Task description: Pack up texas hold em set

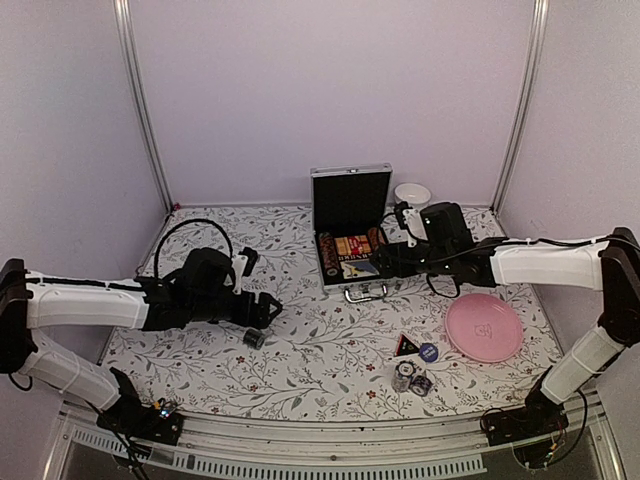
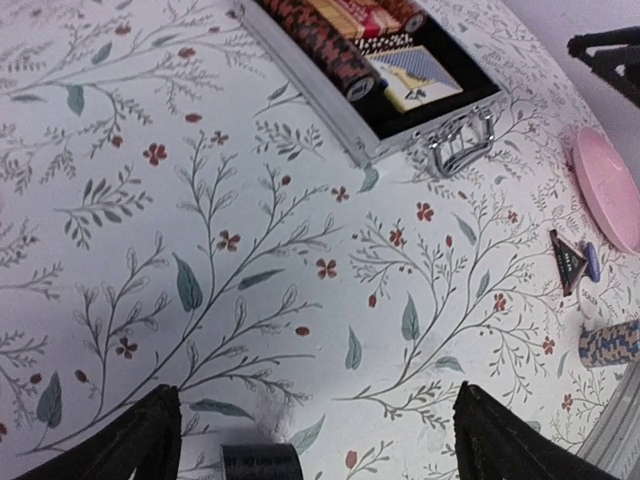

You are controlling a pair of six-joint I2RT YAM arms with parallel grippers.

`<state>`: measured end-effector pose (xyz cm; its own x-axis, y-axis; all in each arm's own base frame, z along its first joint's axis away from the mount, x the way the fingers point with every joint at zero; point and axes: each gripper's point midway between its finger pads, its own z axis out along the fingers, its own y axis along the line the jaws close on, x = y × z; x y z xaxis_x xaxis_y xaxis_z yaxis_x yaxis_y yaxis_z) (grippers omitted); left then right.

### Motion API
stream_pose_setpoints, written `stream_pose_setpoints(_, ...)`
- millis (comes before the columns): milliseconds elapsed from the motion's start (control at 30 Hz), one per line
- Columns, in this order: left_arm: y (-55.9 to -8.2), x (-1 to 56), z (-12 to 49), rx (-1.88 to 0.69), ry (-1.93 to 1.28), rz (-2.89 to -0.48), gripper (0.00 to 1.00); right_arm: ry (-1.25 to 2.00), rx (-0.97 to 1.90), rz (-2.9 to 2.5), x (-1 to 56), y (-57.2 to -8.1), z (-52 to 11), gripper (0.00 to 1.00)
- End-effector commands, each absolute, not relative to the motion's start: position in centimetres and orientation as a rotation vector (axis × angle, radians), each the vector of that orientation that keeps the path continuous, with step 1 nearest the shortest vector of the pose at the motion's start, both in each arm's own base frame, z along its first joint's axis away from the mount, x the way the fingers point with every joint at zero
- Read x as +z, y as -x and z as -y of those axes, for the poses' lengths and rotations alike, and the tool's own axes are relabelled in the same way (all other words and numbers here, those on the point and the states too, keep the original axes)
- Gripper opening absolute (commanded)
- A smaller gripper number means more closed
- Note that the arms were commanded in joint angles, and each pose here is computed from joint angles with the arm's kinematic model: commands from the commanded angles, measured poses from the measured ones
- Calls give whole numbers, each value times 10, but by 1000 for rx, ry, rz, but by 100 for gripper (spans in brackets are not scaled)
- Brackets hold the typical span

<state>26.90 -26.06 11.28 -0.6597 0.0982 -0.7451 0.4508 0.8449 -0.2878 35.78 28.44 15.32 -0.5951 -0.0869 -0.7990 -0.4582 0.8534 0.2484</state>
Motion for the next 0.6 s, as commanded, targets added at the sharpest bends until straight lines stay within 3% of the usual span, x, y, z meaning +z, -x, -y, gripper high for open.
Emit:
stream_pose_setpoints(0, -243, 79, 245, -494, -302, -2482, 95, 357, 595, -2126, 163, -364, -289, 93)
stream_pose_setpoints(167, -234, 69, 237, -443, -296, -2540, 93, 320, 603, -2085, 173, -365, -284, 93)
stream_pose_setpoints(400, -225, 55, 238, -414, -349, -2587, 67, 273, 607, -2081, 173, -364, -280, 93)
stream_pose_setpoints(567, -229, 49, 234, -341, -367, -2598, 63, 264, 622, -2084, 171, -364, -281, 92)
